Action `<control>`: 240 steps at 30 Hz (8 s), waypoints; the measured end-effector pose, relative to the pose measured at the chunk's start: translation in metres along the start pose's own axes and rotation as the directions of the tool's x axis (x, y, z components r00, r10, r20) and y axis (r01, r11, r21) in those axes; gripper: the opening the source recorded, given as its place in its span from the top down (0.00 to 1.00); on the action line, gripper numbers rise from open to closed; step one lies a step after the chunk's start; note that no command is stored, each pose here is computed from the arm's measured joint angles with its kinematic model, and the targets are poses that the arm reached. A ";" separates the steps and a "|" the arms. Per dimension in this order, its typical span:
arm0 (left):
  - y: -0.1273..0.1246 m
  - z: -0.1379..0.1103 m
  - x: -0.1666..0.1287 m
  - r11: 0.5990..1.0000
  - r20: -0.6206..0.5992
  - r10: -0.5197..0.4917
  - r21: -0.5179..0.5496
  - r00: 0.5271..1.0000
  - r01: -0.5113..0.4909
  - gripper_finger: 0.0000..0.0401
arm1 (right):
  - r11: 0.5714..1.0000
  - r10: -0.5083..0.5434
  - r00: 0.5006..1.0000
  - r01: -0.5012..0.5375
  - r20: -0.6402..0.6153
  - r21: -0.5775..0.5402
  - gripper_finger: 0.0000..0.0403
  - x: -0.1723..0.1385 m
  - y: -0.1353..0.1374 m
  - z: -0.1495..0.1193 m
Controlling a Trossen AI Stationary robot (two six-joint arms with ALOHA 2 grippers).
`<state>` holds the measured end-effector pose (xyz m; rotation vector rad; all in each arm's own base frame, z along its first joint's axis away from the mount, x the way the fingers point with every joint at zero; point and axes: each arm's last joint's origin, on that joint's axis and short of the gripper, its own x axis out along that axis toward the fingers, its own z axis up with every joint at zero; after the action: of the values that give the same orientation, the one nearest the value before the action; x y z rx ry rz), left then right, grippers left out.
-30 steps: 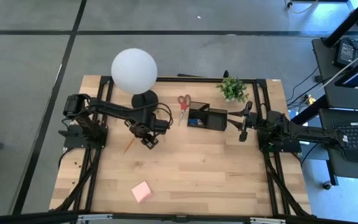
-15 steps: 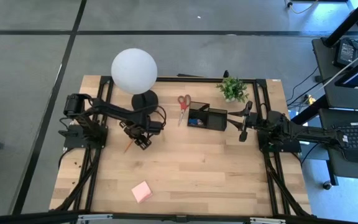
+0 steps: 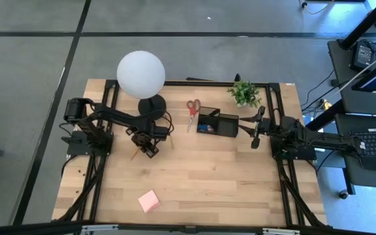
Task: Pick and place office supplies into organizer
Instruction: Put the orange pencil into the black desk organizer, then put the yellow pencil into the black desk organizer
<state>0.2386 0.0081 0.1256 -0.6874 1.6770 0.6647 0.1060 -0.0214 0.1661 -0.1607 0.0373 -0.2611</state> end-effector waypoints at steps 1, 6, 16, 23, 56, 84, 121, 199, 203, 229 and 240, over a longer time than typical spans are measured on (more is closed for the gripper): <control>0.000 0.000 0.000 1.000 0.001 -0.001 0.008 1.000 0.001 0.70 | 1.000 0.000 1.000 0.000 0.000 0.000 0.64 0.000 0.000 0.000; 0.000 0.000 0.000 1.000 0.010 0.002 0.017 1.000 -0.002 0.75 | 1.000 0.000 1.000 0.000 0.000 0.000 0.64 0.000 0.000 0.000; -0.006 0.004 -0.006 0.999 0.038 0.008 0.052 0.999 -0.010 0.88 | 1.000 0.000 1.000 0.000 0.001 0.000 0.64 0.000 0.000 0.000; -0.007 0.004 -0.008 0.998 0.044 0.014 0.065 0.999 -0.017 0.95 | 1.000 0.000 1.000 0.000 0.001 0.000 0.64 0.000 0.000 0.000; -0.060 0.027 -0.157 0.685 0.542 -0.726 0.624 0.424 0.376 0.95 | 1.000 -0.001 1.000 0.001 0.005 0.004 0.64 0.000 0.000 0.001; -0.015 0.148 -0.151 0.802 0.803 -0.596 0.596 -0.005 0.048 0.95 | 1.000 -0.005 1.000 0.004 0.024 0.007 0.64 0.000 0.000 0.002; -0.020 0.182 -0.080 0.811 0.793 -0.560 0.584 0.239 -0.037 0.95 | 1.000 -0.005 1.000 0.005 0.016 0.005 0.64 0.000 0.000 0.002; -0.070 0.026 -0.097 0.866 0.644 -0.288 -0.141 0.708 0.481 0.77 | 1.000 -0.002 1.000 0.002 0.008 -0.004 0.64 0.000 0.000 0.001; -0.054 0.033 -0.093 0.847 0.612 -0.194 -0.289 0.766 0.446 0.78 | 1.000 -0.002 1.000 0.002 0.008 -0.003 0.64 0.000 0.000 0.001; -0.047 0.049 -0.096 0.890 0.624 -0.240 -0.163 0.744 0.425 0.78 | 1.000 -0.001 1.000 0.001 0.003 -0.003 0.64 0.000 0.000 0.000; -0.046 0.049 -0.096 0.912 0.602 -0.266 -0.095 0.752 0.399 0.78 | 1.000 -0.001 1.000 0.001 0.003 0.000 0.64 0.000 0.000 0.000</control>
<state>0.3220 0.0228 0.2071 -0.8182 0.8874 0.7132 0.1060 -0.0215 0.1664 -0.1616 0.0344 -0.2618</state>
